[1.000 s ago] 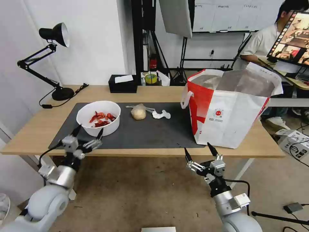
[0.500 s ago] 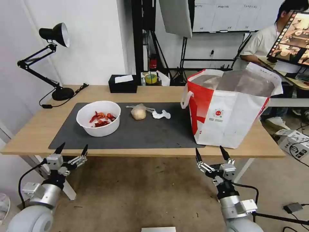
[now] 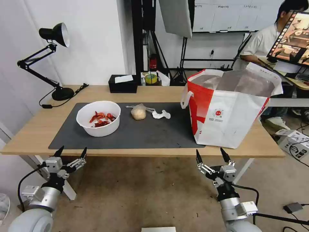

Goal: Pick up the trash from the table and place it into the takeout bag.

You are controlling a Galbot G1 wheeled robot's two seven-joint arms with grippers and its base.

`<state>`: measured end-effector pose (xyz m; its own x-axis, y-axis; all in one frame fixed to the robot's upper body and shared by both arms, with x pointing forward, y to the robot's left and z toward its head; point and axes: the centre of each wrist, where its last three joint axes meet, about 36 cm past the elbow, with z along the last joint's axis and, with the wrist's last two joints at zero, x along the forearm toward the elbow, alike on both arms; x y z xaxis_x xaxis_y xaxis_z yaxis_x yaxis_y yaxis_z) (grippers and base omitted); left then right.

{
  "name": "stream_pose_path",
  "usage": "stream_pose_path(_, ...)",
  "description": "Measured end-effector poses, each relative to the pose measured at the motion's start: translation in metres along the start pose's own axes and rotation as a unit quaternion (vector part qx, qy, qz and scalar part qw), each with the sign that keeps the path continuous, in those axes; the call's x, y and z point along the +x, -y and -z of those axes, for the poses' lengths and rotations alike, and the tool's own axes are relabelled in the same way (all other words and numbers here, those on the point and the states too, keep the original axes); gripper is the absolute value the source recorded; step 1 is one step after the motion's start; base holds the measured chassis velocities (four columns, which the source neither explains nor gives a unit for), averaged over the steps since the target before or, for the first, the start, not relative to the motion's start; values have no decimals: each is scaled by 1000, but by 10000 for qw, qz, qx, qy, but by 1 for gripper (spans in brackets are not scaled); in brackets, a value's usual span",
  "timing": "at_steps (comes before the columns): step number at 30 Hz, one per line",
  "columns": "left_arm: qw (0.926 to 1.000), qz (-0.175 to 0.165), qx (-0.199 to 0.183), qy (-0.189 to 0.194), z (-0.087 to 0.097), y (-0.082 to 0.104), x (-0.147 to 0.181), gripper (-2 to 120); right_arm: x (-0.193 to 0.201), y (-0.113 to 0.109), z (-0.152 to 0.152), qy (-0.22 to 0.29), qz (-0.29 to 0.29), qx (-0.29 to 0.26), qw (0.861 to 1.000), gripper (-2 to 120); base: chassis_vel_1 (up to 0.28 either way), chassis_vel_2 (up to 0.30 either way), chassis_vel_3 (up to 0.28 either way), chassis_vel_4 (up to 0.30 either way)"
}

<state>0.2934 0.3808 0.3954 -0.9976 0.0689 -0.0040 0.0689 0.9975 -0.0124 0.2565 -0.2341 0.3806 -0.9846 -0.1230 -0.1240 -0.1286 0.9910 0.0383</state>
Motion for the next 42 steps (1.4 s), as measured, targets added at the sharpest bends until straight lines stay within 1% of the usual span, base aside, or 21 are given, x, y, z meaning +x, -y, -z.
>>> stream_pose_path(1, 10000, -50, 10, -5, 0, 0, 0, 100, 0, -1, 0, -13, 21, -8, 10000, 100, 0, 0, 0, 0)
stream_pose_path(5, 10000, -75, 19, -23, -1, 0, 0, 100, -4, -1, 4, -13, 111, 43, 9999, 100, 0, 0, 0, 0)
stream_pose_path(7, 10000, -83, 25, -35, -2, 1, 1, 100, -12, -1, 13, 5, 276, 64, 9996, 100, 0, 0, 0, 0)
stream_pose_path(8, 10000, -83, 25, -35, -2, 1, 1, 100, -12, -1, 13, 5, 276, 64, 9996, 100, 0, 0, 0, 0)
stream_pose_path(10, 10000, -80, 23, -38, -2, 1, 3, 100, -25, 0, 25, -16, 500, 5, 9987, 100, 0, 0, 0, 0)
stream_pose_path(14, 10000, -66, 10, -32, -1, 0, 4, 100, -36, 3, 34, -46, 647, -47, 9979, 100, 0, 0, 0, 0)
stream_pose_path(15, 10000, -41, -7, -25, 1, -2, 6, 100, -51, 9, 44, -44, 833, -61, 9965, 100, 0, 0, 0, 0)
stream_pose_path(17, 10000, -38, -10, -23, 2, -2, 6, 100, -55, 10, 47, -48, 874, -63, 9961, 100, 0, 0, 0, 0)
stream_pose_path(20, 10000, -27, 11, -16, 3, 0, 10, 100, -89, 19, 71, -161, 1257, -56, 9919, 100, 0, 0, 0, 0)
stream_pose_path(24, 10000, -26, 40, 2, 4, 2, 10, 100, -102, 20, 78, -258, 1375, -30, 9902, 100, 0, 0, 0, 0)
stream_pose_path(26, 10000, -32, 82, -8, 3, 5, 11, 100, -116, 21, 83, -407, 1465, 80, 9883, 100, 0, 0, 0, 0)
stream_pose_path(28, 10000, -32, 91, -19, 3, 6, 11, 100, -121, 21, 84, -463, 1482, 127, 9878, 100, 0, 0, 0, 0)
stream_pose_path(30, 9999, -20, 103, -49, 1, 7, 12, 100, -142, 19, 83, -678, 1495, 309, 9859, 100, 0, 0, 0, 0)
stream_pose_path(32, 9999, -15, 105, -55, 1, 7, 13, 100, -146, 19, 83, -699, 1493, 331, 9858, 100, 0, 0, 0, 0)
stream_pose_path(33, 9999, -9, 104, -71, 1, 7, 14, 100, -159, 17, 81, -739, 1484, 379, 9854, 100, 0, 0, 0, 0)
stream_pose_path(34, 9999, -9, 104, -71, 1, 7, 14, 100, -159, 17, 81, -739, 1484, 379, 9854, 100, 0, 0, 0, 0)
stream_pose_path(36, 9999, -10, 100, -93, 1, 6, 14, 100, -177, 10, 76, -870, 1462, 393, 9846, 100, 0, 0, 0, 0)
stream_pose_path(37, 9999, -10, 100, -93, 1, 6, 14, 100, -177, 10, 76, -870, 1462, 393, 9846, 100, 0, 0, 0, 0)
stream_pose_path(39, 9999, -30, 93, -130, 3, 7, 13, 100, -193, -2, 77, -1020, 1404, 478, 9837, 100, 0, 0, 0, 0)
stream_pose_path(40, 9999, -30, 93, -130, 3, 7, 13, 100, -193, -2, 77, -1020, 1404, 478, 9837, 100, 0, 0, 0, 0)
stream_pose_path(42, 9998, -54, 102, -159, 2, 8, 13, 100, -209, -13, 81, -1162, 1277, 557, 9834, 100, 0, 0, 0, 0)
